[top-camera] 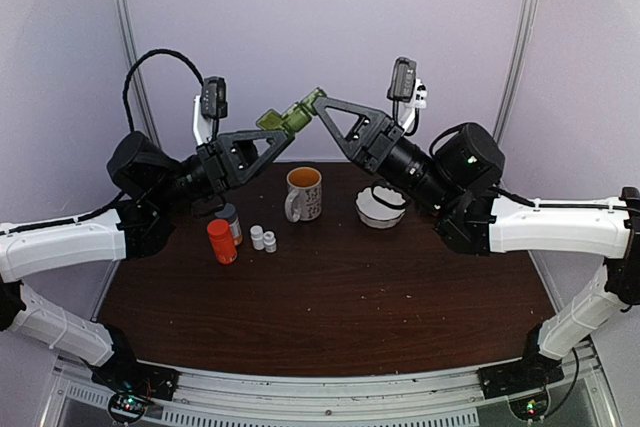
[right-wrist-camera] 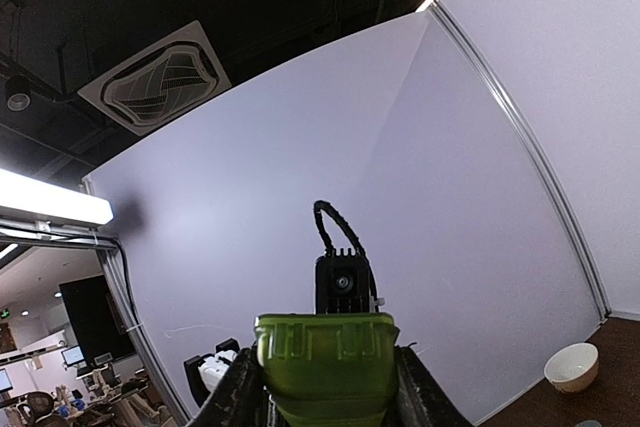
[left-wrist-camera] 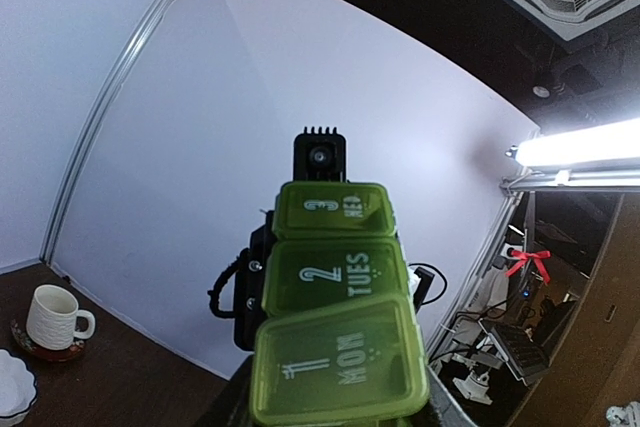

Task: Sort the pills into containers
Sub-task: Pass from the left arm to the right

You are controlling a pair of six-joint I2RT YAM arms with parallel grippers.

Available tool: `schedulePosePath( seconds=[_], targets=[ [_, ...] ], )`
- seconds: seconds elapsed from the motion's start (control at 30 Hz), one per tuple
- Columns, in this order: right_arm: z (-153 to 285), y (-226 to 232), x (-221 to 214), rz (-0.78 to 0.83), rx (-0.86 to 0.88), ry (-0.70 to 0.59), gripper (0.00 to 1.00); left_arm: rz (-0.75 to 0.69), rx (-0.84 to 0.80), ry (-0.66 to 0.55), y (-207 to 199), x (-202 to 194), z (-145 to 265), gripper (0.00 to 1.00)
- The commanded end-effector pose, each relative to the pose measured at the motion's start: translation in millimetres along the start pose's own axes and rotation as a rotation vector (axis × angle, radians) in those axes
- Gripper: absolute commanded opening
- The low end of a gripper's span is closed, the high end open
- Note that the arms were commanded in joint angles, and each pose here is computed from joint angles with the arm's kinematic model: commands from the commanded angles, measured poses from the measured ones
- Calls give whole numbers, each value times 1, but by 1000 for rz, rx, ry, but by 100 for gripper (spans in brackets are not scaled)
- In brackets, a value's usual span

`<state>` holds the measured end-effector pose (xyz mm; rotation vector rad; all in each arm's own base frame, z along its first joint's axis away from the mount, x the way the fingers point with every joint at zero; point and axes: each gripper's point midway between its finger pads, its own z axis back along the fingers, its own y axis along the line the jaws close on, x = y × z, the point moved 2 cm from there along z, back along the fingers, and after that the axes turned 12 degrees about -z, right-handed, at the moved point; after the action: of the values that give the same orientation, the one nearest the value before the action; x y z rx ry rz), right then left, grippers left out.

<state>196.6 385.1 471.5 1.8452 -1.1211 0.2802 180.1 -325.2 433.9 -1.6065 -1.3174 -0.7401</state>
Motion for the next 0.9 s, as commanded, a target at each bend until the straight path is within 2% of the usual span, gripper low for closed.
schedulePosePath(
  seconds=[0.0,0.17,0.6,0.77,0.87],
  targets=[
    [-3,14,9,-7,30,-22,16,-36,-7,1,0,-2,2,33],
    [-2,4,5,8,-17,-8,0,-53,18,28,3,-5,3,33],
    [4,-1,-3,36,-27,18,0,-90,54,81,6,-11,5,34],
    [14,-1,-11,65,3,24,0,-93,45,105,7,-17,5,47],
    [17,0,-10,63,17,15,0,-91,39,103,7,-19,5,68]
  ],
)
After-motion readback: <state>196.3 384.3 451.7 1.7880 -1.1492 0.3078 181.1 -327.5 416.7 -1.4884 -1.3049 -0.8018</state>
